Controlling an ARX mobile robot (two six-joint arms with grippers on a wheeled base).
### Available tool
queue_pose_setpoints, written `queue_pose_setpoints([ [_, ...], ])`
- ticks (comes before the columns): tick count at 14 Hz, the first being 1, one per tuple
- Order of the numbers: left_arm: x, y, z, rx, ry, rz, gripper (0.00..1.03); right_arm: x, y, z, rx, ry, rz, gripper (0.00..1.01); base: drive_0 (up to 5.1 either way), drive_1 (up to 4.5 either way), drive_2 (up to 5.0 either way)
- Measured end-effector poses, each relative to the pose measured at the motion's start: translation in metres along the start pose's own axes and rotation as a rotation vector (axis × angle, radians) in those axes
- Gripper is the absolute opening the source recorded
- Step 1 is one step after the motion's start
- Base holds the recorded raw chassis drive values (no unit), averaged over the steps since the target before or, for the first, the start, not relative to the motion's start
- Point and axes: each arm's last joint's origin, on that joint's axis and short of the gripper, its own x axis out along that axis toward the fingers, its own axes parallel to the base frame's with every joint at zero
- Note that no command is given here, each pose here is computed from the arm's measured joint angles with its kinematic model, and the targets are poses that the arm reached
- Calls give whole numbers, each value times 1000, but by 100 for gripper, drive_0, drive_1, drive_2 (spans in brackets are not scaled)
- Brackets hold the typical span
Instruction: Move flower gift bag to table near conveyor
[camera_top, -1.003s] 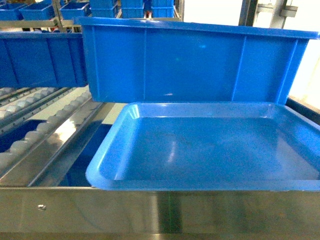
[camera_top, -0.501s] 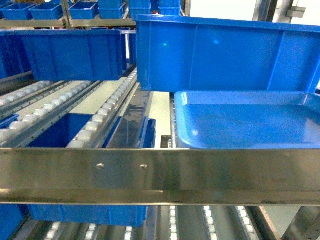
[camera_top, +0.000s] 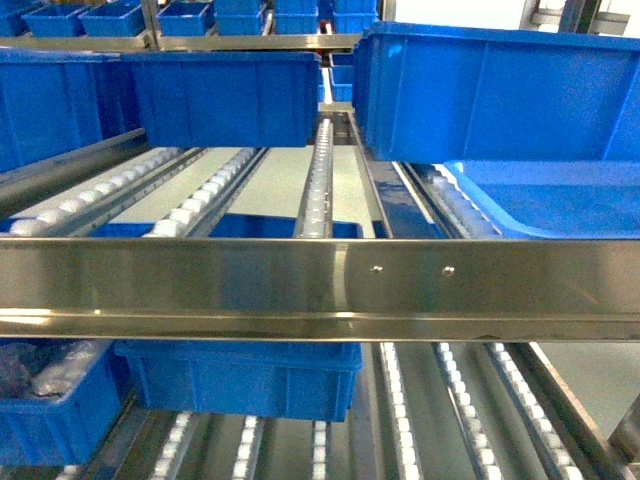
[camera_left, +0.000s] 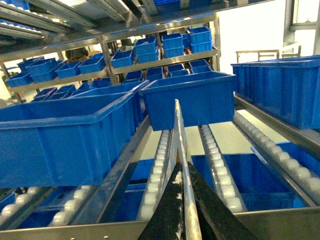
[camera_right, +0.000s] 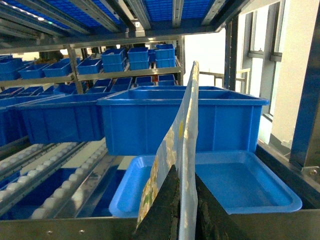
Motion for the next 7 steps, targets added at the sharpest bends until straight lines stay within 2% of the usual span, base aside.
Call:
queue_pose_setpoints([
  [7,0,0,0,0,-2,0,2,0,0,0,0,0,0,3,-464,67,390],
])
